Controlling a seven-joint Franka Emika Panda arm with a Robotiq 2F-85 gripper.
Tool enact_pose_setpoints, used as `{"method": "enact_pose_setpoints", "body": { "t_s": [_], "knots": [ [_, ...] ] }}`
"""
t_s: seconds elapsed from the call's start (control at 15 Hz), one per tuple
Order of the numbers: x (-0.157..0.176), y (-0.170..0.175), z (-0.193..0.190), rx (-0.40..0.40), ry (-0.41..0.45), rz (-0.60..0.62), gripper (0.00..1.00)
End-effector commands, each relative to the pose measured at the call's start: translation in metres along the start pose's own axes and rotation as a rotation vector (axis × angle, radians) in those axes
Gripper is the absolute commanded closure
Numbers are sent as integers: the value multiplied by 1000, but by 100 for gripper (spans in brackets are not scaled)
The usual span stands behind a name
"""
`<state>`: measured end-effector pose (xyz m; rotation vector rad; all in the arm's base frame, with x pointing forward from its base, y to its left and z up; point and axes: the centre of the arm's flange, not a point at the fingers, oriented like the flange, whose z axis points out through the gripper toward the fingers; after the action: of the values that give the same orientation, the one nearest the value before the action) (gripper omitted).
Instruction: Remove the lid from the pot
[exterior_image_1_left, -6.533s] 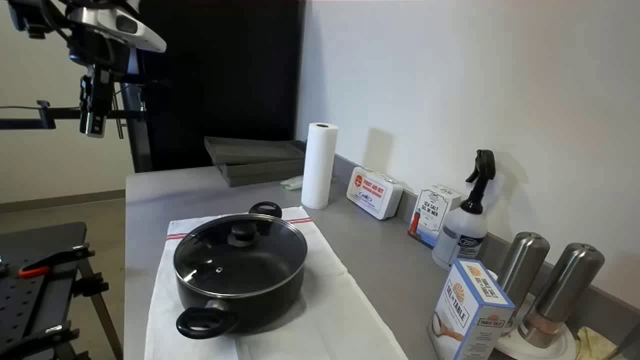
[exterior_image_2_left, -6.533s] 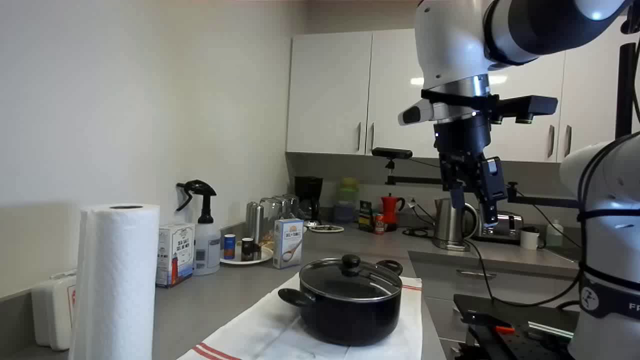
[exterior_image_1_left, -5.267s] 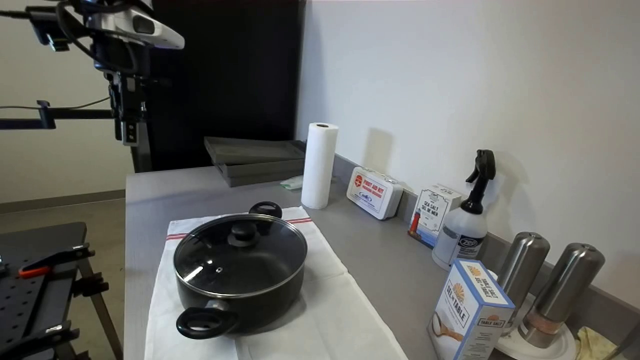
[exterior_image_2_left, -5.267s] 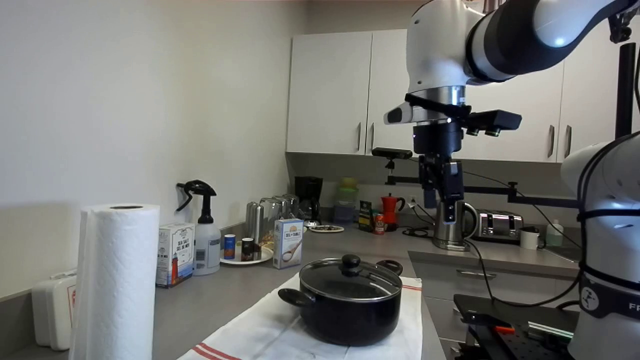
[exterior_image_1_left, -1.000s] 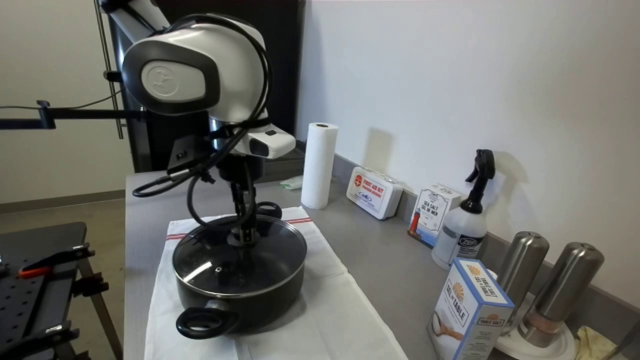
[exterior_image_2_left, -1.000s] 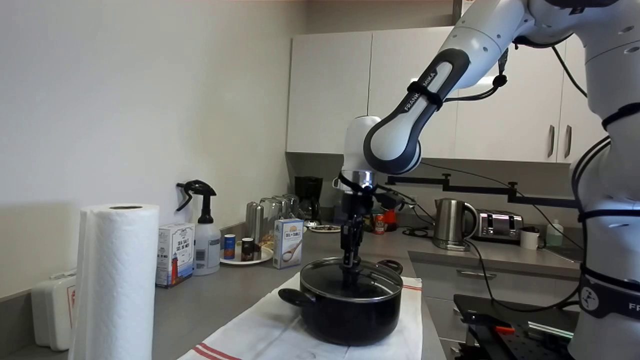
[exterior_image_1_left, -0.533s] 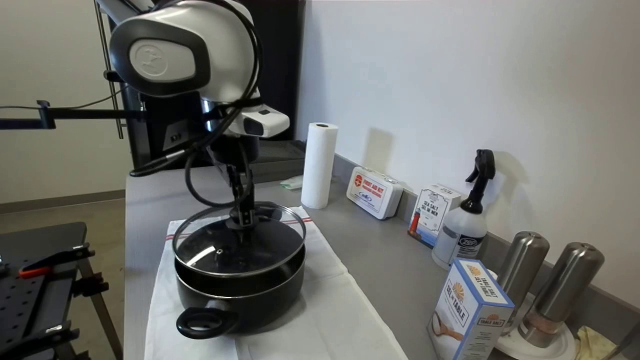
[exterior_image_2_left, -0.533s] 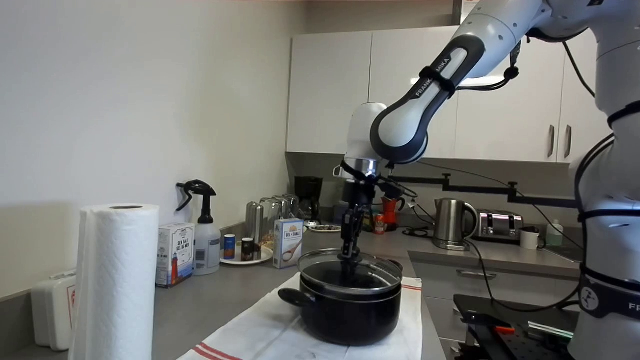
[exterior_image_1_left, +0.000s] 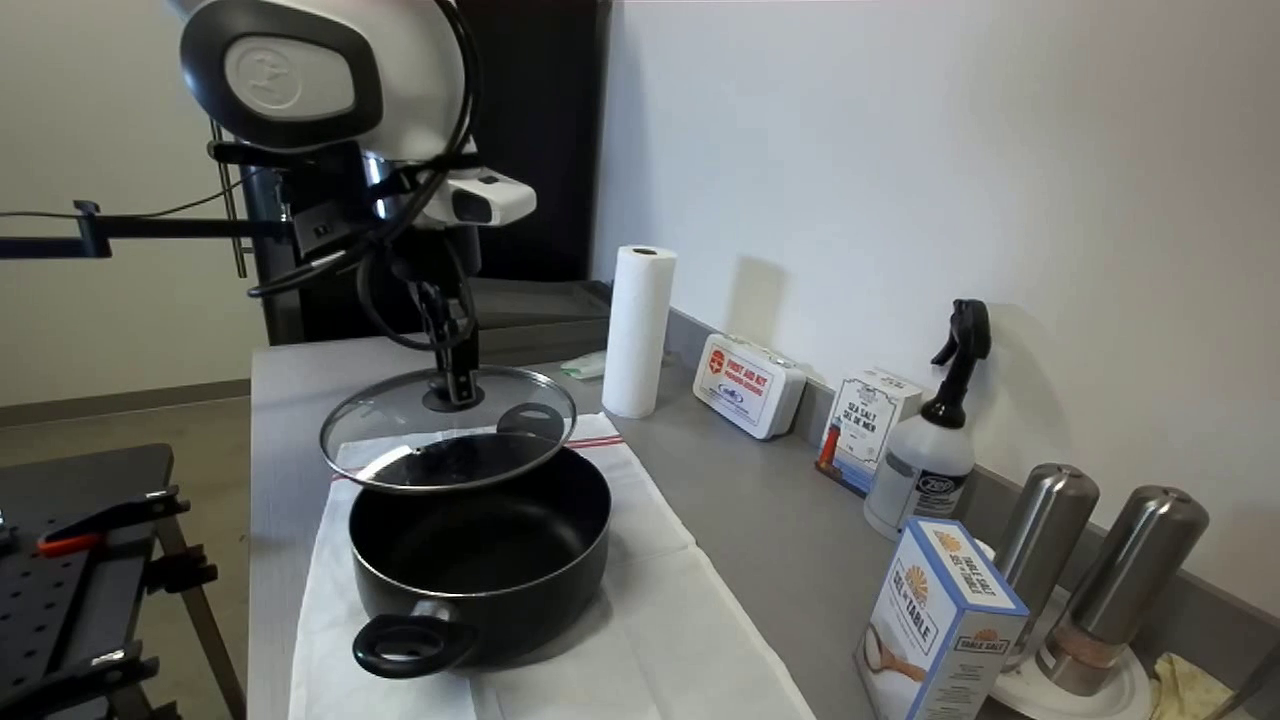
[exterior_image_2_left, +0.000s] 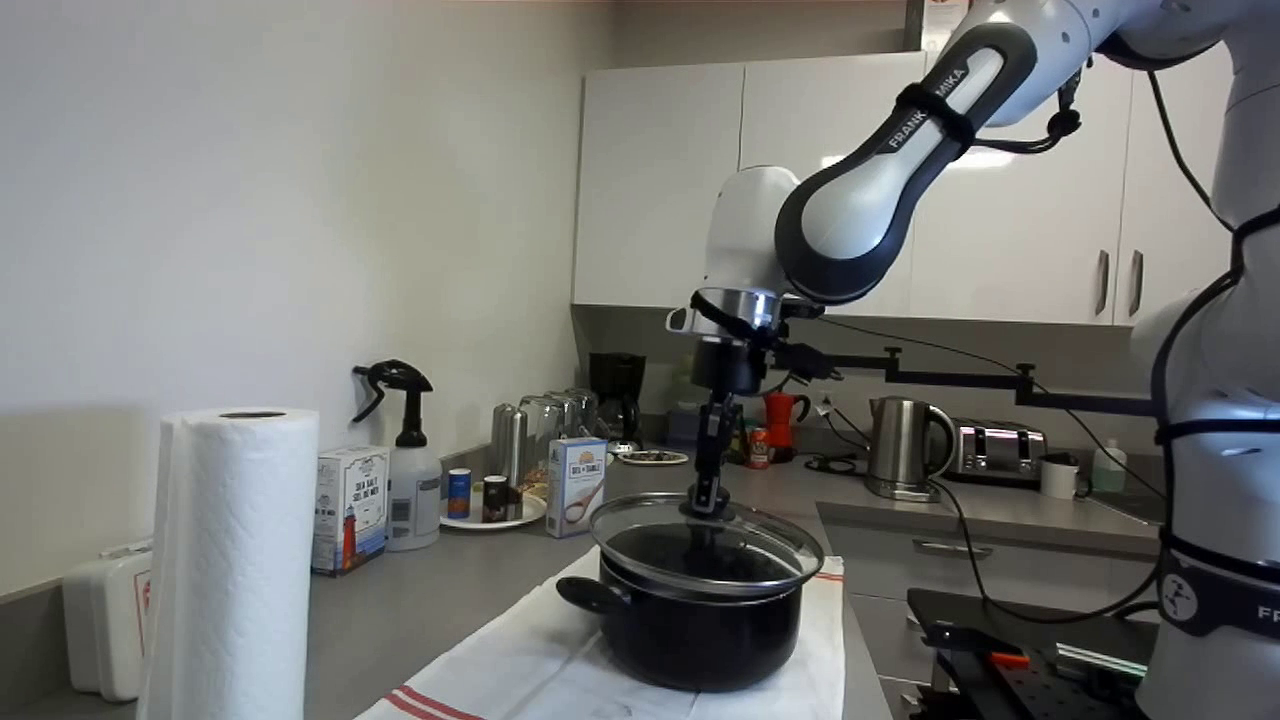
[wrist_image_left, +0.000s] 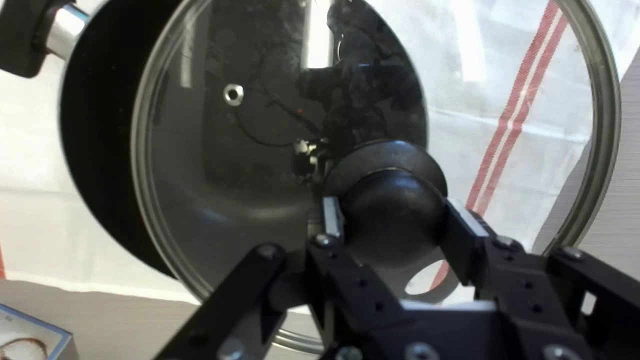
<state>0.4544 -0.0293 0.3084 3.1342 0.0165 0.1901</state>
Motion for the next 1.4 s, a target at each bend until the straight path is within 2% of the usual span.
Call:
{"method": "enact_pose_setpoints", "body": {
  "t_s": [0.0, 0.73, 1.0, 1.33],
  "knots": [
    [-1, -41, -17, -1, 10, -105, 75],
    [7, -184, 7, -7, -45, -461, 75],
    [5, -211, 28, -1, -59, -547, 75],
    [1, -225, 62, 2, -54, -608, 75]
  ]
}}
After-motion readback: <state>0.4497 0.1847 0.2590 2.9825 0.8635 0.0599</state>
